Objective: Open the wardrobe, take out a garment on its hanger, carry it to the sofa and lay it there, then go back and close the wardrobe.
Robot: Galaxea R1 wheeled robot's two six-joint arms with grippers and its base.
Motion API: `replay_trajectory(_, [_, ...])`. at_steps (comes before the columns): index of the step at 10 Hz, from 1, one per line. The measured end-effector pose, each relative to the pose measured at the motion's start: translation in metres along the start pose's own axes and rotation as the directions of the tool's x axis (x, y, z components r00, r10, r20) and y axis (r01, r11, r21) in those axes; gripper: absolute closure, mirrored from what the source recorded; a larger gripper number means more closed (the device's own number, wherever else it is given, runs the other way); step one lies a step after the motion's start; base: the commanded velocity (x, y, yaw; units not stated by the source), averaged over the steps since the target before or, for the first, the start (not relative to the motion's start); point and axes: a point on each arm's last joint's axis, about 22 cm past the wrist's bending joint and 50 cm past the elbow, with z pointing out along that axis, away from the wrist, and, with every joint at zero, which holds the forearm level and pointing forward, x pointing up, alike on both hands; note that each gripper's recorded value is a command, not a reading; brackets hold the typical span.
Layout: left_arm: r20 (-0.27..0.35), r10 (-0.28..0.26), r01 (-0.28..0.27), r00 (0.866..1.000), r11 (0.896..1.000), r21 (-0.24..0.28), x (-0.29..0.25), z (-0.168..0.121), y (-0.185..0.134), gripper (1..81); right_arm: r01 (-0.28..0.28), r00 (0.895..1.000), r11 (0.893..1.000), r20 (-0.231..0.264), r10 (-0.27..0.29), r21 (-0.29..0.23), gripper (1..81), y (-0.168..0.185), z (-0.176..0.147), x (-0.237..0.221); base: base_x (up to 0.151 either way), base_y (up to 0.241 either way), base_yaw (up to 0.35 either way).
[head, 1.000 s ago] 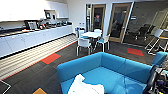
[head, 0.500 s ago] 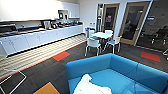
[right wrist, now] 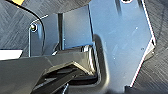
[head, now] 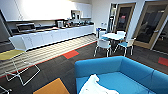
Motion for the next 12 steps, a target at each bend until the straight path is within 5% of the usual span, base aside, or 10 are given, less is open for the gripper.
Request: replay_trajectory(12, [0.022, 0.057, -0.057, 0.998, 0.998, -0.004, -0.012, 0.000, 0.002, 1.0, 0.003, 1.000, 1.000, -0.002, -0.003, 0.001, 1.0, -0.001, 0.000, 0.002, 0.000, 0.000, 0.306])
